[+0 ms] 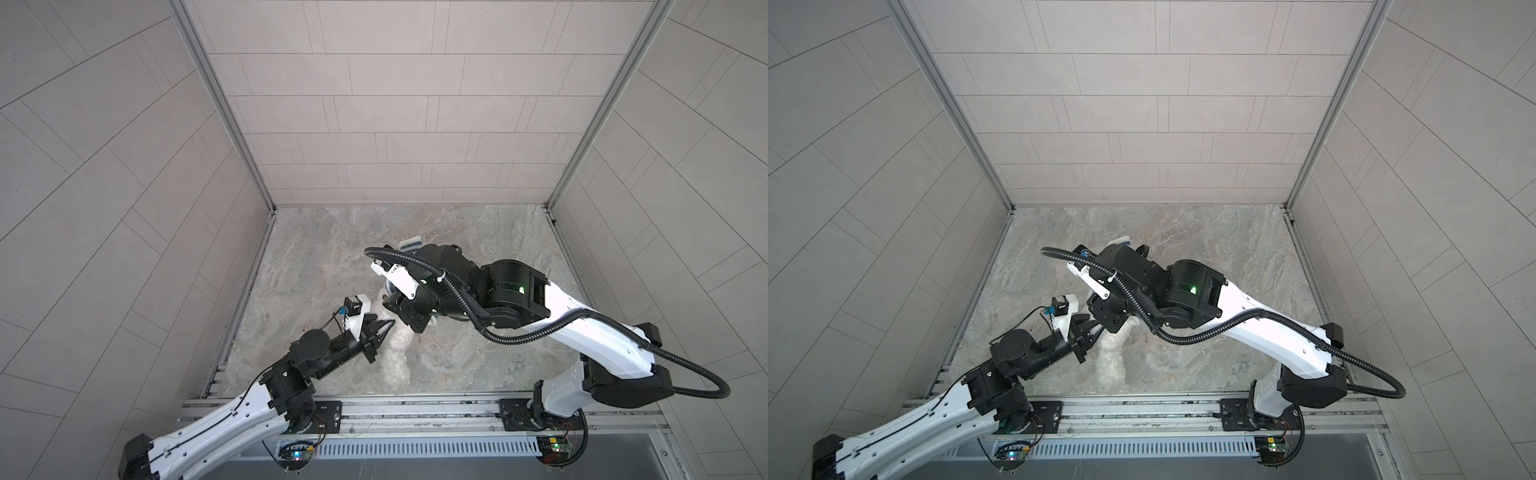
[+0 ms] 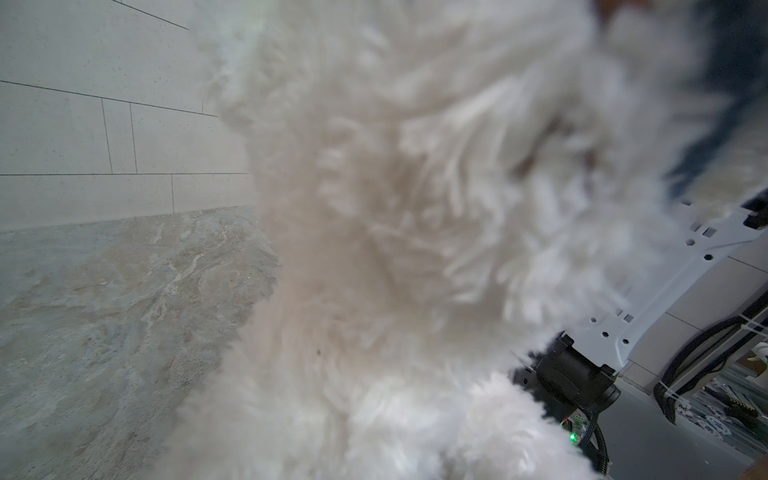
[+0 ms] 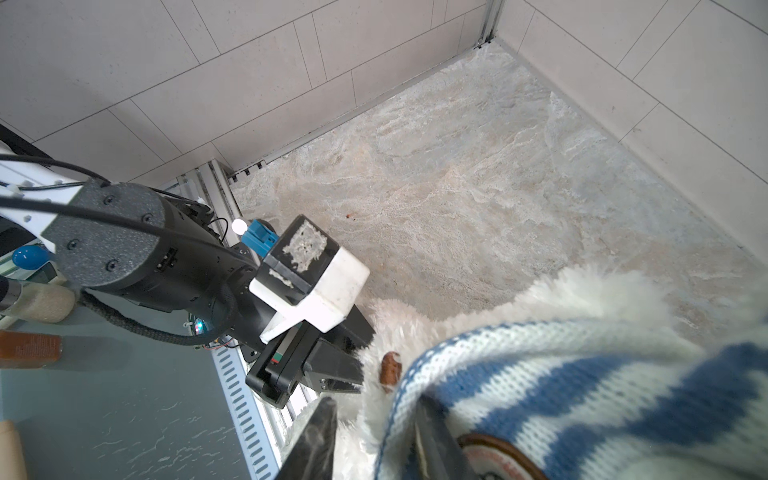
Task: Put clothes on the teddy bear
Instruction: 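Raise the sweater higher with the right gripper while the left gripper holds the bear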
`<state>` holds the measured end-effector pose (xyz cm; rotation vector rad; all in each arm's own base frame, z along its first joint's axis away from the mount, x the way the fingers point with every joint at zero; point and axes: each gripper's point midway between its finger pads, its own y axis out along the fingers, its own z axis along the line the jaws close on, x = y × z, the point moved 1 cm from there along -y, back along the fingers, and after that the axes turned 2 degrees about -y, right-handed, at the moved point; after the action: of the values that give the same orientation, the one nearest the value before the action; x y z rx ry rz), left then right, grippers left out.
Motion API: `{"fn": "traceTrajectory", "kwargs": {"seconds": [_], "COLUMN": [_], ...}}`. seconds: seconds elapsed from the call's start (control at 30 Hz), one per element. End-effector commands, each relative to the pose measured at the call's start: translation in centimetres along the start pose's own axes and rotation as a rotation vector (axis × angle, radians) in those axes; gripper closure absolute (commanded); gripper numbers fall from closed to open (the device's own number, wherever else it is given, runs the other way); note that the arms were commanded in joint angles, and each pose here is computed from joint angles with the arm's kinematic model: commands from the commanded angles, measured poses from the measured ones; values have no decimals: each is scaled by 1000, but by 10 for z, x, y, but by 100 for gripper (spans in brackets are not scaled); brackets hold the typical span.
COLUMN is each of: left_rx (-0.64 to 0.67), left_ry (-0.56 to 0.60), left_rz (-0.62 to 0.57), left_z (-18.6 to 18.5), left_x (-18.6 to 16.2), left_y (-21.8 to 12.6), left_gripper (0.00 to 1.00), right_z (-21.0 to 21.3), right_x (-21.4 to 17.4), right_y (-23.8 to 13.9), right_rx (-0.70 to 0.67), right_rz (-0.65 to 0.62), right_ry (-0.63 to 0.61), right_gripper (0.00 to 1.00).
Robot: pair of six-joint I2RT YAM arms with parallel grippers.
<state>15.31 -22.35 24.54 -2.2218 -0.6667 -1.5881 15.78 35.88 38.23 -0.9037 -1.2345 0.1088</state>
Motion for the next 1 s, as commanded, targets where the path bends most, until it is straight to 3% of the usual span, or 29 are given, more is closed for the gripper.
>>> {"fn": "traceTrajectory", "kwargs": {"seconds": [0.0, 0.3, 0.97], "left_rx": [-64, -87, -83], "left_ry": [-1, -12, -16], "left_rz": [-105, -151, -166], "left_z": [-14, -18, -17], "left_x": [25, 34, 35], "left_y": [-5, -10, -15], "left_gripper": [100, 100, 100], "right_z": [0, 17, 40], "right_x": [6, 21, 46], "right_y": [-6, -18, -48], "right_rx": [-24, -44, -20], "right_rz": [-11, -26, -151], "right_ry": [-14, -73, -122], "right_gripper": [64, 50, 46]}}
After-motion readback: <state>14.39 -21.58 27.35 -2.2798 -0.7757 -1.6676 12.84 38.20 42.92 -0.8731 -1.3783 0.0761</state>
